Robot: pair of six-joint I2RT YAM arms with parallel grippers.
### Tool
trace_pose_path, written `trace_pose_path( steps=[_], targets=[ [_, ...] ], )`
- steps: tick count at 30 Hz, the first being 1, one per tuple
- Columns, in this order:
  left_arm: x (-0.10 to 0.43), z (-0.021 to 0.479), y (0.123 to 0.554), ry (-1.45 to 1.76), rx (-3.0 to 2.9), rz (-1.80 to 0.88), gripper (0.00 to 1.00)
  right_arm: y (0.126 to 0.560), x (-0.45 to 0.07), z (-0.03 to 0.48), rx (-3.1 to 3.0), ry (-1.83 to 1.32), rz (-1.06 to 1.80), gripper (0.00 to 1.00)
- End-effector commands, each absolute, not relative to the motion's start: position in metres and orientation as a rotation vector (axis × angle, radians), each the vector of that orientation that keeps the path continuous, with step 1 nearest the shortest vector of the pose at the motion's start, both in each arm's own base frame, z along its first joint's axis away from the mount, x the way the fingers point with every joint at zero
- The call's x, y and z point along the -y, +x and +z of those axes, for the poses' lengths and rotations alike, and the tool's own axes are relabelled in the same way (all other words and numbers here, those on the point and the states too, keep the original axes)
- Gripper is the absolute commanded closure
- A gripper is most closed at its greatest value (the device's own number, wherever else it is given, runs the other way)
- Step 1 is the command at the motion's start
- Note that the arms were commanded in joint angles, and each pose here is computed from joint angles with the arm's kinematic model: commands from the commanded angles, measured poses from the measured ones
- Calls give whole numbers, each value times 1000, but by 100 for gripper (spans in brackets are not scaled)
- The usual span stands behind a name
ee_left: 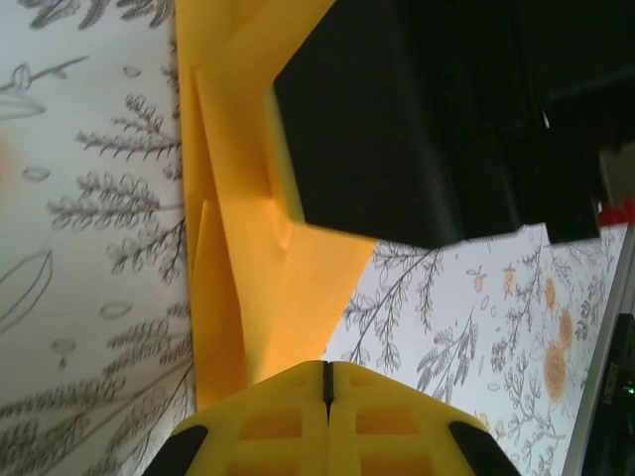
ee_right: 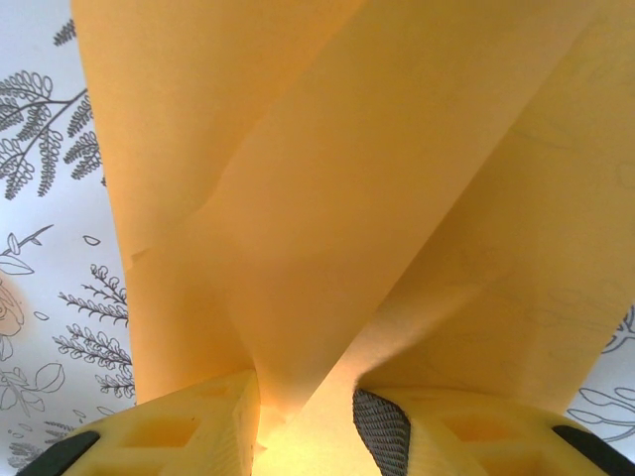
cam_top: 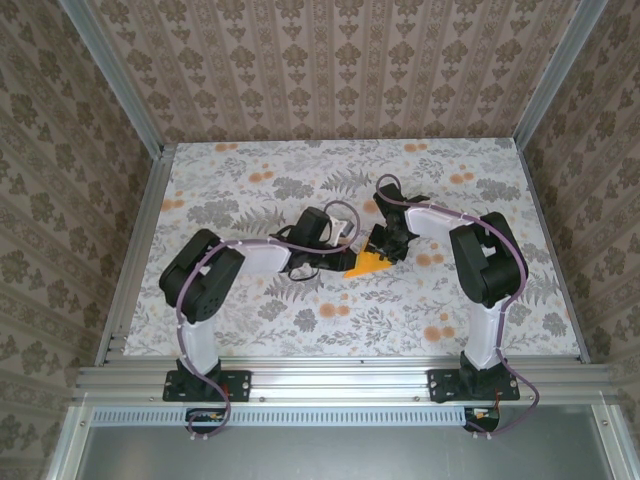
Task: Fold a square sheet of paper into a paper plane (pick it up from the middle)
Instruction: Fourth fold the wing at the center of the table.
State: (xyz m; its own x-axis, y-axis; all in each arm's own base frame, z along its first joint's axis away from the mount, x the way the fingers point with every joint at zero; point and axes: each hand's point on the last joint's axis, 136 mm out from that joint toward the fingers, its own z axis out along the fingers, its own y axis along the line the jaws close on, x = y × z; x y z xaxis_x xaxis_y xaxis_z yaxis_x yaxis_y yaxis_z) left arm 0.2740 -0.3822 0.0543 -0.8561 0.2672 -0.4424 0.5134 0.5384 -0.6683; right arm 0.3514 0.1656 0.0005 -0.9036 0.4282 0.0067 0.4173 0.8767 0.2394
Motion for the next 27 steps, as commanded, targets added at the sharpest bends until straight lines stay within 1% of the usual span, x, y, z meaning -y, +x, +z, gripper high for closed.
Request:
trace_pose_path(
  steps=[1, 8, 15, 18, 20, 23, 27],
  targets=[
    [391, 40, 272, 661, -2534, -1209, 94, 284, -94, -87, -3175, 757, -254, 59],
    [379, 13, 277, 605, -2633, -1083, 96, 284, -94, -87, -3174, 756, -254, 59],
    [372, 3, 274, 588, -2675, -1045, 99, 285, -96, -86, -3171, 762, -234, 59],
    [373, 9, 274, 592, -2661, -1075, 100, 286, -97, -86, -3168, 763, -224, 59],
    [379, 22, 275, 588, -2619, -1145, 99, 286, -97, -85, -3166, 761, -221, 59],
    [386, 45, 282, 577, -2533, -1222, 95, 285, -97, -86, -3167, 762, -222, 59],
    [387, 53, 290, 568, -2499, -1193, 93, 285, -96, -86, -3167, 761, -221, 59]
  ],
)
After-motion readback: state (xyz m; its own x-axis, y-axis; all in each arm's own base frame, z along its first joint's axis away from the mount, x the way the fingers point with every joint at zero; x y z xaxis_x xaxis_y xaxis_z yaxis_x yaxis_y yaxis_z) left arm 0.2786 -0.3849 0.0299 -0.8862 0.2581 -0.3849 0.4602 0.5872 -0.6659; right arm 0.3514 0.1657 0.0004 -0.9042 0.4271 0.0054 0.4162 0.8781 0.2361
